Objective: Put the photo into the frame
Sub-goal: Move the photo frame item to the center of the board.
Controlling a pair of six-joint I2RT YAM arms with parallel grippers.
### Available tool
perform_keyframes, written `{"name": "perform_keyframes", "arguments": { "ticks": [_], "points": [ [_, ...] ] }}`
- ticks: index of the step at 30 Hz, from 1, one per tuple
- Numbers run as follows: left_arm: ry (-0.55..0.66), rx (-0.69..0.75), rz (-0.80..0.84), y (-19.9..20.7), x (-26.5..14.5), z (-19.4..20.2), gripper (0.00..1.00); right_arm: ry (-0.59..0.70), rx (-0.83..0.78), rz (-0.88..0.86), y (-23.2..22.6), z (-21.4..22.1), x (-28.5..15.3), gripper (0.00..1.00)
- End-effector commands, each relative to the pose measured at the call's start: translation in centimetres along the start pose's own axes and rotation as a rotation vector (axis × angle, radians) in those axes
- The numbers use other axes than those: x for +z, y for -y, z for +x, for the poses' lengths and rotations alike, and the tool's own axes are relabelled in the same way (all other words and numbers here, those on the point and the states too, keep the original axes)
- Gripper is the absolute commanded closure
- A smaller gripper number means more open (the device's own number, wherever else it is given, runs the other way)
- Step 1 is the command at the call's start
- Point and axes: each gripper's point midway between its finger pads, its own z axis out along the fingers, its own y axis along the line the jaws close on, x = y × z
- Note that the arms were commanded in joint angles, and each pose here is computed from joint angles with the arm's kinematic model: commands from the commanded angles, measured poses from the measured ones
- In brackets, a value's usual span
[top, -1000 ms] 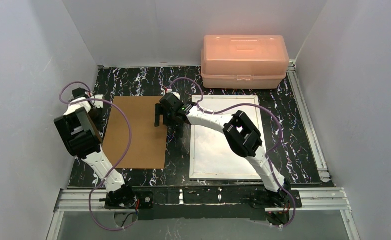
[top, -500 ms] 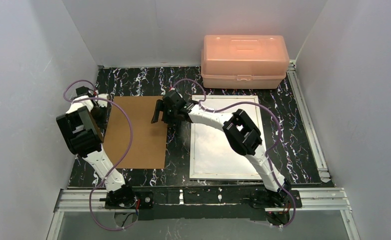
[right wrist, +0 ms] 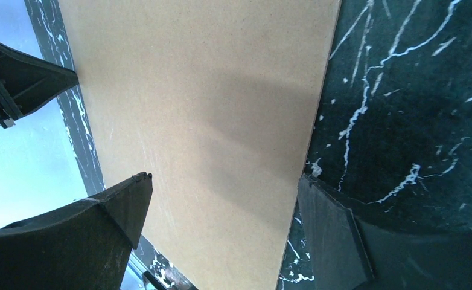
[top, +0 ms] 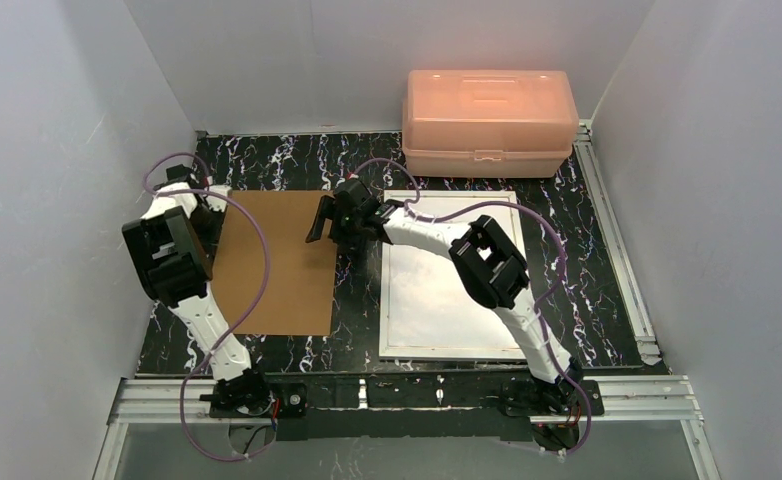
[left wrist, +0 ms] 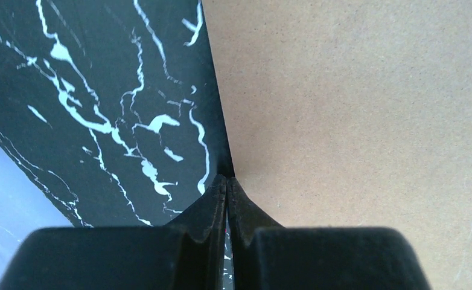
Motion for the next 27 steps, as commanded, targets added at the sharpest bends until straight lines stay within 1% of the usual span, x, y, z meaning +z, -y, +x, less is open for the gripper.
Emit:
{"name": "perform_keyframes", "arguments": {
  "ticks": [1,7,14,18,27],
  "points": [
    [-0.065,0.060,0.273,7.9,1.9,0.5,1.00,-0.020,0.016,-0.087,-2.3,0.8,-0.5,0.04],
    [-0.062,0.073,0.324,9.4,1.2,-0.2,1.00,-0.007,0.011,-0.125,-3.7,0.1,-1.9,0.05],
    [-0.071,0.138,0.354,11.5,0.6,-0.2,1.00,0.039,0.012,-0.193,-6.1,-1.1,-5.8,0.05],
    [-0.085,0.180,0.360,12.5,0.4,0.0,1.00,0.049,0.026,-0.202,-6.0,-1.1,-6.7,0.04],
    [-0.106,0.225,0.381,14.3,-0.1,0.2,1.00,0.085,0.039,-0.235,-6.5,-1.7,-8.9,0.05]
  ]
}}
